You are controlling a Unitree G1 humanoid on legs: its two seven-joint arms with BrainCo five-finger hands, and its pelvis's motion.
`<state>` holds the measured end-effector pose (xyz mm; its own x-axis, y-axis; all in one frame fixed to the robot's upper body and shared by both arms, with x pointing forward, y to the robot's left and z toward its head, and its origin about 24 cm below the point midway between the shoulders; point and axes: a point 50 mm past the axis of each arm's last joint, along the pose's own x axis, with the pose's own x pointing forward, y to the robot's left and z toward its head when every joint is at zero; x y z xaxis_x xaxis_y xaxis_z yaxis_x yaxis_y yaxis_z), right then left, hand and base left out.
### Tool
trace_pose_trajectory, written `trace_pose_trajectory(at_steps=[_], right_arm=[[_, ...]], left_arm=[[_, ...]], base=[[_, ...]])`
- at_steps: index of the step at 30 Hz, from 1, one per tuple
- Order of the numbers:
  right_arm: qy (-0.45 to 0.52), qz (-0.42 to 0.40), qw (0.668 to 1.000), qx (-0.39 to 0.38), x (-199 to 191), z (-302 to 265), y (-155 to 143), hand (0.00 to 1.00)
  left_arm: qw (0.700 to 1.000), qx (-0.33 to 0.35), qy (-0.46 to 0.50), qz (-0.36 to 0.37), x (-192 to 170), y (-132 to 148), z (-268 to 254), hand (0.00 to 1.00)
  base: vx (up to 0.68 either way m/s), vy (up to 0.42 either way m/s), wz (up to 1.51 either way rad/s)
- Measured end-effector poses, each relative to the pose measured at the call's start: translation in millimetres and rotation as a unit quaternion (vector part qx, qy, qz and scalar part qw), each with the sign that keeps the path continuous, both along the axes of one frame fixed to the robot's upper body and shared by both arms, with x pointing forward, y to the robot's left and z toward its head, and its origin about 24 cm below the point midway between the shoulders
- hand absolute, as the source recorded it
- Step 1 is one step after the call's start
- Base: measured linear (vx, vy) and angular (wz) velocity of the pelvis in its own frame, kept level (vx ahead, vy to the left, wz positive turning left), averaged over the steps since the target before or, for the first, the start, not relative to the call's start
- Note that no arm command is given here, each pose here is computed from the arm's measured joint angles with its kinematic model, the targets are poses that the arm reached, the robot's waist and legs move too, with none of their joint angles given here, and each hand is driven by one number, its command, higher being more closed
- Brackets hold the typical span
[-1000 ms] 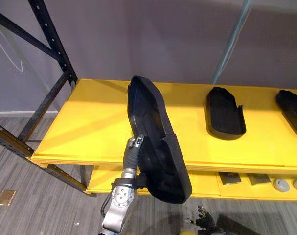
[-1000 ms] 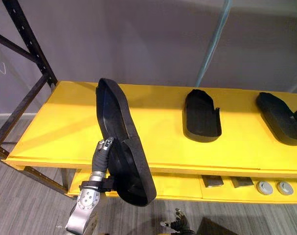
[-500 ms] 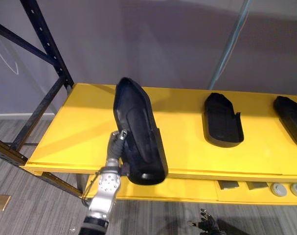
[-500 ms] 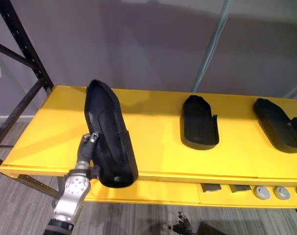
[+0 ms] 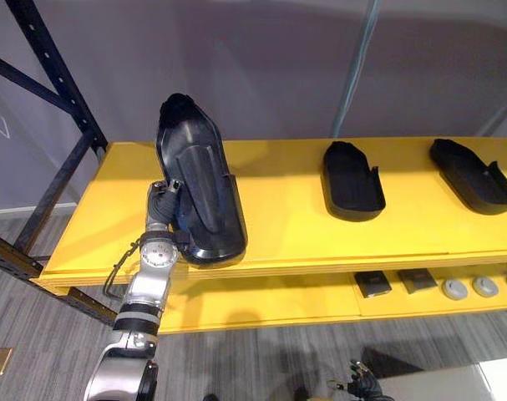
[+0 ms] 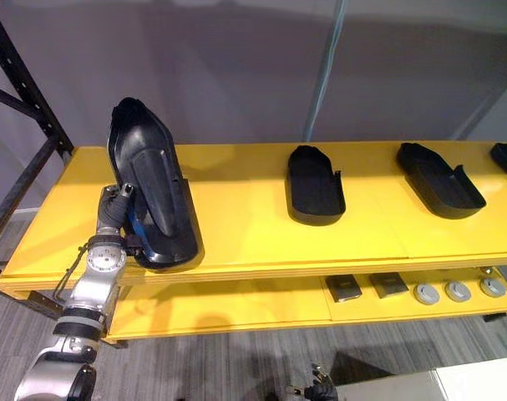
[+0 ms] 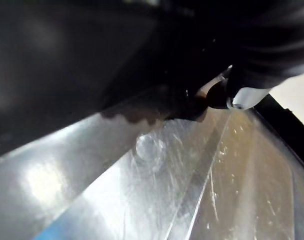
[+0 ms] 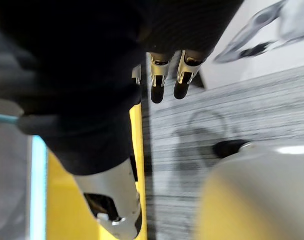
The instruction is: Walk over and take plastic housings, then place them on the shelf
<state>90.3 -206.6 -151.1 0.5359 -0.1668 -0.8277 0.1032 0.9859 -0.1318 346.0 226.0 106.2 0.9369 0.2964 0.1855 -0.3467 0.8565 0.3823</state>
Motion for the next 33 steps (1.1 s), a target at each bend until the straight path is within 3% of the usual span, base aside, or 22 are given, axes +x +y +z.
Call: trace_pose_trajectory(at_steps=[4, 13, 14, 21, 33], right_arm=[[-0.001, -0.005, 1.000, 0.000, -2, 0, -1, 0.00], [-0.033, 0.004, 0.999, -0.002, 11, 6, 0, 0.00], [-0.038, 0.006, 0.999, -0.002, 12, 7, 1, 0.00], [-0.065, 0.017, 0.998, 0.001, 26, 12, 4, 0.00], [-0.080, 0.021, 0.997, 0.007, 31, 15, 7, 0.00]], left_arm=[[0.999, 0.023, 0.012, 0.018, 7, 13, 6, 1.00], [0.996, 0.080, -0.031, 0.031, 36, 25, 71, 1.00], [0.995, 0.089, -0.034, 0.030, 38, 24, 77, 0.00], [0.986, 0.164, -0.011, 0.028, 44, 29, 89, 0.00], [0.983, 0.176, -0.033, 0.039, 49, 24, 111, 0.00]], base=[[0.08, 0.000, -0.06], [0.05, -0.007, -0.06], [0.00, 0.000, 0.00], [-0.06, 0.000, -0.03], [-0.03, -0.007, -0.01]])
